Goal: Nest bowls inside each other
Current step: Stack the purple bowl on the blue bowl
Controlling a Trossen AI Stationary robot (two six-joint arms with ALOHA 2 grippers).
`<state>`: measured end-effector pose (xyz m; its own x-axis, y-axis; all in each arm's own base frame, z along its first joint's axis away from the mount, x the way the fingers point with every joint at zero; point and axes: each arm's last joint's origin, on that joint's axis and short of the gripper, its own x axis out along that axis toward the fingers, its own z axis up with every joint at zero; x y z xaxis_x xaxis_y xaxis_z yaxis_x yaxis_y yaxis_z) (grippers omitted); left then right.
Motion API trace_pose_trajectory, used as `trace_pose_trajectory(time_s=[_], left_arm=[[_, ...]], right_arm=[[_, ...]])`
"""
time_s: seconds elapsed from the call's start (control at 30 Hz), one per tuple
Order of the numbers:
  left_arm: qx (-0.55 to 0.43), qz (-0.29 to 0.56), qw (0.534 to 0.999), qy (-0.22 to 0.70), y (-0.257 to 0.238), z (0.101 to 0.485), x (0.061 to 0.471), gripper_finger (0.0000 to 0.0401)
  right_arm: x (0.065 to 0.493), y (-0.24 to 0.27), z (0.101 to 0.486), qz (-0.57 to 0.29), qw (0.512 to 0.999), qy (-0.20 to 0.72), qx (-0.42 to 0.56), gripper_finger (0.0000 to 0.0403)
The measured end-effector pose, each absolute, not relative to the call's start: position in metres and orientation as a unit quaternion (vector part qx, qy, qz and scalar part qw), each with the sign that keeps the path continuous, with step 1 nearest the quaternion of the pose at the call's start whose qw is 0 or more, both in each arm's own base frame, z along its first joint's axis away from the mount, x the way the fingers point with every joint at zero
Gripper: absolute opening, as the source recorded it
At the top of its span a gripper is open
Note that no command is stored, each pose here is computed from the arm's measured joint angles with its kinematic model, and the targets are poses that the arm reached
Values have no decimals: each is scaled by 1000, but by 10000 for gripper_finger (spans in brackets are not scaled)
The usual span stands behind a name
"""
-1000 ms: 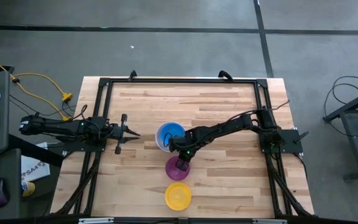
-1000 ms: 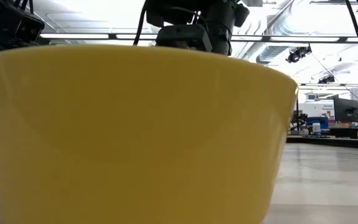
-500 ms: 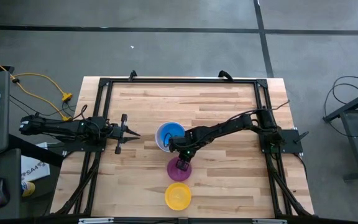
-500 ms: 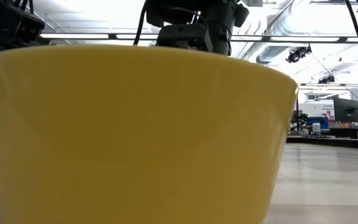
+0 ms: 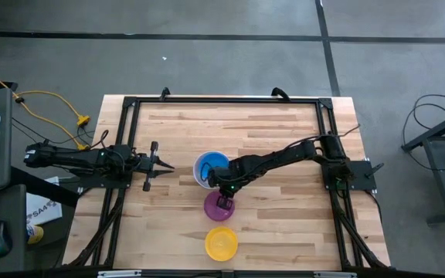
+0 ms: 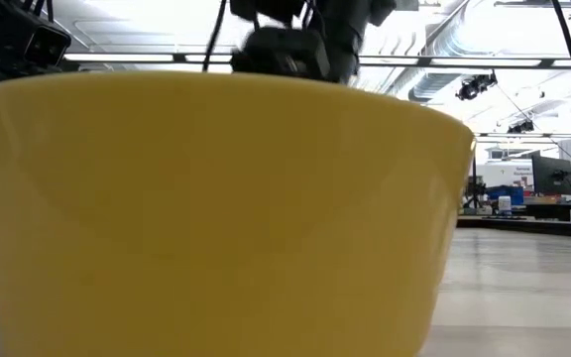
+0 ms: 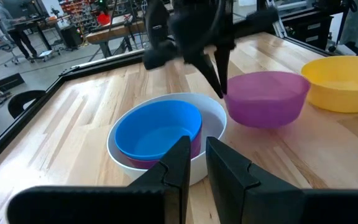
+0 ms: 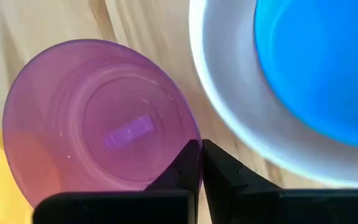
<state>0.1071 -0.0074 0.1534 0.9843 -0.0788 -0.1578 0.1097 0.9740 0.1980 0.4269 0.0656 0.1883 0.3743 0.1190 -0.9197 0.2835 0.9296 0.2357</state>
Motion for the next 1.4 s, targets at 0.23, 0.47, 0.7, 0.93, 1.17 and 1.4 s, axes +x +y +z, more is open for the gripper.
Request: trace_pose_trajectory(time_s=[0.23, 0.47, 0.7, 0.93, 1.17, 1.4], left_arm=[[103, -48, 991, 75, -7, 153, 107, 51], [103, -48, 991, 75, -7, 153, 107, 51], [103, -47, 991, 75, -7, 153, 107, 51], [103, -48, 991, 75, -7, 153, 107, 51], [103, -48, 991, 75, -7, 153, 107, 51], [103, -48, 991, 74, -7, 153, 107, 51]], right_arm=[[431, 66, 213, -56, 817, 554, 147, 4], [431, 68, 234, -60, 820, 557, 117, 3], [431, 56, 253, -53, 816, 568, 93, 3], [430, 32, 269, -39, 809, 581, 83, 3], [431, 17, 279, -6, 816, 576, 50, 3], [439, 11, 289, 58, 846, 530, 13, 3]])
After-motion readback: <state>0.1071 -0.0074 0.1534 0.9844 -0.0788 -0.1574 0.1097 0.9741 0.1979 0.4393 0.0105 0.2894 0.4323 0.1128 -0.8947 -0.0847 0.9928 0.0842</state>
